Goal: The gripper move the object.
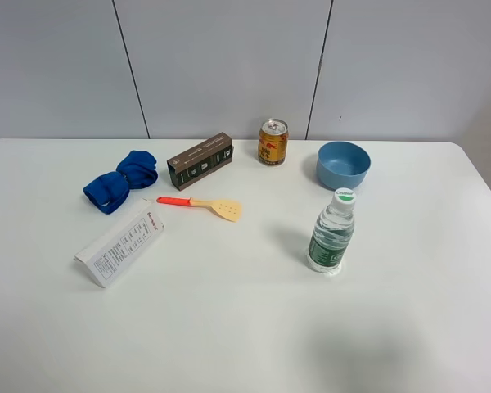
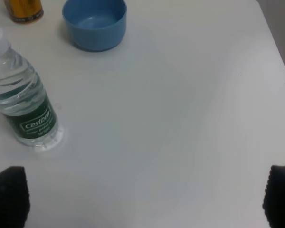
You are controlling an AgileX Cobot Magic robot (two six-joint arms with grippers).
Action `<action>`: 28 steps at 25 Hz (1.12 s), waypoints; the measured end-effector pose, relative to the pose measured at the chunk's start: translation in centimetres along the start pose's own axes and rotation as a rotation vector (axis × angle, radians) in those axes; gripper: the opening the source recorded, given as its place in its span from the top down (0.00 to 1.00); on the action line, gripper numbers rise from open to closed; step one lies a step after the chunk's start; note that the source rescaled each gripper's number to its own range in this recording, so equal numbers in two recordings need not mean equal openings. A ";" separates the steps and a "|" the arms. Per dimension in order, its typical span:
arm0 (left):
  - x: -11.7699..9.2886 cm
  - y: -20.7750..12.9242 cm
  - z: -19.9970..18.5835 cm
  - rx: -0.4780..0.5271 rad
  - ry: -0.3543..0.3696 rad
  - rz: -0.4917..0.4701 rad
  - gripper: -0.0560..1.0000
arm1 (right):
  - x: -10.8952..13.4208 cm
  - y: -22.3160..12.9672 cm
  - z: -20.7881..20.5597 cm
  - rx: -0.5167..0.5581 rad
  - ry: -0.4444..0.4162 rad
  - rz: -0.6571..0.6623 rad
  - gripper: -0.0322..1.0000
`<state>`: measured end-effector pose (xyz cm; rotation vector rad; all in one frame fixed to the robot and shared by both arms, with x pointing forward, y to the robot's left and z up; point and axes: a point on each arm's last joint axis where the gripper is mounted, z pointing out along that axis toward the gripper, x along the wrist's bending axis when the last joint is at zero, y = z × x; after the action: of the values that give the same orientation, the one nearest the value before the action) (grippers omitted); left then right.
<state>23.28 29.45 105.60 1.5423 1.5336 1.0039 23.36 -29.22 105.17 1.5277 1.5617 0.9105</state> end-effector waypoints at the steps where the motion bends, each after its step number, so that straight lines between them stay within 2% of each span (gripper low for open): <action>1: 0.0 0.0 0.0 0.000 0.001 -0.002 0.00 | 0.0 0.0 0.0 0.000 0.000 0.000 0.00; 28: 0.0 0.0 0.0 0.001 0.002 -0.002 0.00 | 0.0 0.0 0.0 0.000 0.000 0.000 0.00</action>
<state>23.28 29.47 105.59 1.5404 1.5371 1.0032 23.36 -29.22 105.17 1.5277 1.5617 0.9105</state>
